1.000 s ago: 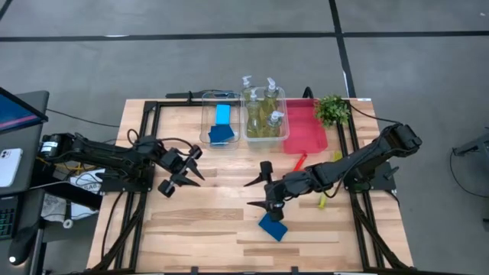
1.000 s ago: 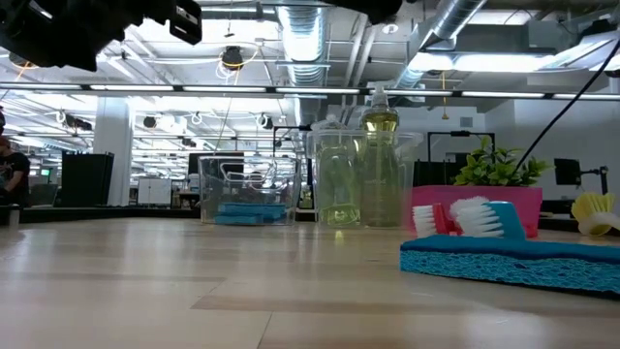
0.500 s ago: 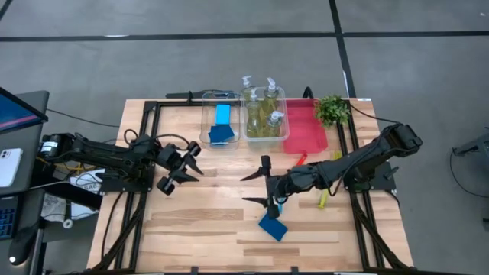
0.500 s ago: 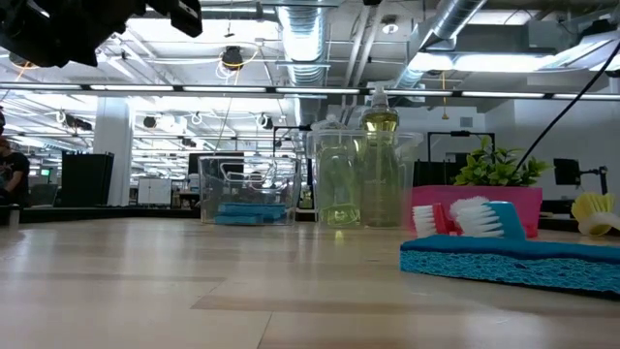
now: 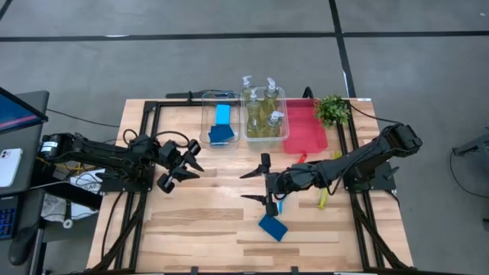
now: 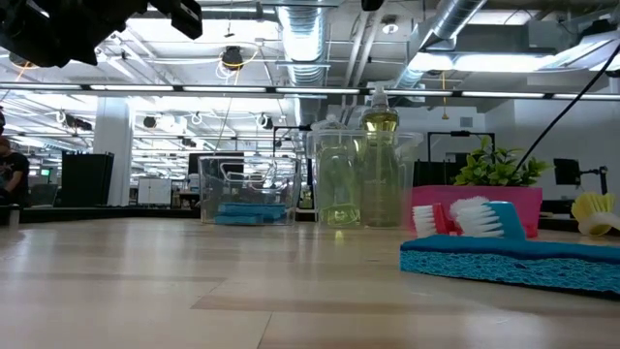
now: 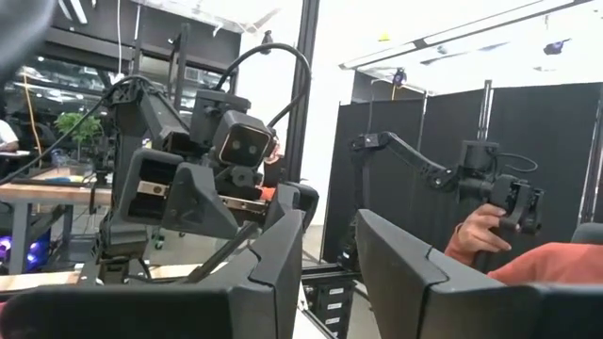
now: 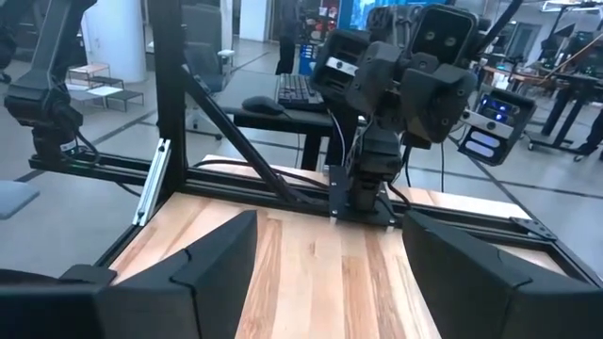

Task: Pick & Place Kitchen Sink Supplies
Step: Put the blue sponge into the left transparent bin

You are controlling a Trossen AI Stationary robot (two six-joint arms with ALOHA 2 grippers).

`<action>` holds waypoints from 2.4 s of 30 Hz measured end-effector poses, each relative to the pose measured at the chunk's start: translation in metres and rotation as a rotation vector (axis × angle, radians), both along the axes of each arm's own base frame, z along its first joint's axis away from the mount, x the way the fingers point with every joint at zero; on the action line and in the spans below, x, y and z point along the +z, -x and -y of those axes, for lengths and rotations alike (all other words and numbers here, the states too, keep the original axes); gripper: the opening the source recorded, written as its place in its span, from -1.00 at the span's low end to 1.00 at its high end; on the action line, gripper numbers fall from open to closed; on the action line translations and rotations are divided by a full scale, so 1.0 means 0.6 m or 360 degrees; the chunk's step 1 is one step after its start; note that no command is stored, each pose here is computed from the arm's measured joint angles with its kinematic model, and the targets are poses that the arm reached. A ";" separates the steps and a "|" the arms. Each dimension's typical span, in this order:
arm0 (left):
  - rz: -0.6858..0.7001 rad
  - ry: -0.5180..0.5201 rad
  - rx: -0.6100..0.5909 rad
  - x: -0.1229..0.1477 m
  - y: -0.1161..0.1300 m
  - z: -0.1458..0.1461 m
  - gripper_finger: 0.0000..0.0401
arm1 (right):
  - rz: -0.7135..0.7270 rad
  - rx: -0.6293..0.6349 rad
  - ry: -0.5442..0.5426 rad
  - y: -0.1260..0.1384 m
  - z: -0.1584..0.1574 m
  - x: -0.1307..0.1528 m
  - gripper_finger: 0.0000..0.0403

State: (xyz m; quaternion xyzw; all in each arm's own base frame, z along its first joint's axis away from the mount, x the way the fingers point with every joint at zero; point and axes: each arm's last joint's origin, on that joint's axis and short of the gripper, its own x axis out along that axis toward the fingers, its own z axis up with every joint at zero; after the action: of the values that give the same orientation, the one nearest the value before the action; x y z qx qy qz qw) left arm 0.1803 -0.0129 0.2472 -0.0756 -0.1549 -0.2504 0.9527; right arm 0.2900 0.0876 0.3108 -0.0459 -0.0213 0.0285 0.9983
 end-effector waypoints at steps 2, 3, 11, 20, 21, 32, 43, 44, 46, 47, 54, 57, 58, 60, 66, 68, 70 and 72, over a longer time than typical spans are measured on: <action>0.0000 0.0000 0.0000 0.000 0.000 0.000 -0.48 | -0.0012 0.0000 0.0009 0.000 0.000 -0.001 0.29; 0.0000 0.0000 0.0000 0.000 0.000 0.000 -0.48 | -0.0021 0.0000 0.0017 0.000 0.000 -0.002 0.29; 0.0000 0.0000 -0.0001 0.000 0.000 0.000 -0.48 | -0.0006 0.0282 0.0026 0.001 -0.008 -0.001 0.29; 0.0000 -0.0001 -0.0002 0.000 0.000 0.000 -0.48 | 0.0028 0.0419 0.0029 0.003 -0.013 0.002 0.29; 0.0000 -0.0001 -0.0002 0.000 0.000 0.000 -0.48 | 0.0028 0.0418 0.0029 0.002 -0.012 0.002 0.29; 0.0000 -0.0001 -0.0001 0.000 0.000 0.000 -0.48 | 0.0029 0.0423 0.0029 0.003 -0.013 0.002 0.29; 0.0000 -0.0001 -0.0001 0.000 0.000 0.000 -0.48 | 0.0070 0.0423 0.0021 0.003 -0.013 0.006 0.29; 0.0000 -0.0001 -0.0001 0.000 0.000 0.000 -0.48 | 0.0076 0.0423 0.0020 0.003 -0.013 0.007 0.29; 0.0000 -0.0001 -0.0002 0.000 0.000 0.000 -0.48 | 0.0088 0.0422 0.0017 0.003 -0.013 0.008 0.29; 0.0000 -0.0001 -0.0001 0.000 0.000 0.000 -0.48 | 0.0098 0.0422 0.0015 0.003 -0.013 0.009 0.29; 0.0000 -0.0001 -0.0001 0.000 0.000 0.000 -0.48 | 0.0153 0.0425 0.0004 0.004 -0.013 0.015 0.29; 0.0000 -0.0001 -0.0002 0.000 0.000 0.000 -0.48 | 0.0159 0.0465 0.0004 0.004 -0.014 0.015 0.29; -0.0001 -0.0001 -0.0001 0.000 0.000 0.000 -0.48 | 0.0160 0.0500 0.0006 0.005 -0.015 0.015 0.29; -0.0001 -0.0001 -0.0001 0.000 0.000 0.000 -0.48 | 0.0162 0.0595 0.0015 0.006 -0.018 0.015 0.29; -0.0001 -0.0001 -0.0001 0.000 0.000 0.000 -0.48 | 0.0225 0.0901 0.0104 0.011 -0.026 0.018 0.29; -0.0001 -0.0001 -0.0001 0.000 0.000 0.000 -0.48 | 0.0255 0.0924 0.0102 0.012 -0.027 0.021 0.29; -0.0001 -0.0001 -0.0002 0.000 0.000 0.000 -0.48 | 0.0267 0.0930 0.0086 0.013 -0.026 0.023 0.29; -0.0001 -0.0001 -0.0001 0.000 0.000 0.000 -0.48 | 0.0267 0.0931 0.0076 0.012 -0.026 0.023 0.29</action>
State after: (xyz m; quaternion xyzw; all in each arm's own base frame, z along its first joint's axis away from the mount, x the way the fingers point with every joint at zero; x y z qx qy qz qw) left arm 0.1804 -0.0129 0.2472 -0.0754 -0.1545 -0.2509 0.9526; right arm 0.2825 0.1032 0.3248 -0.0635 -0.1154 0.3115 0.9411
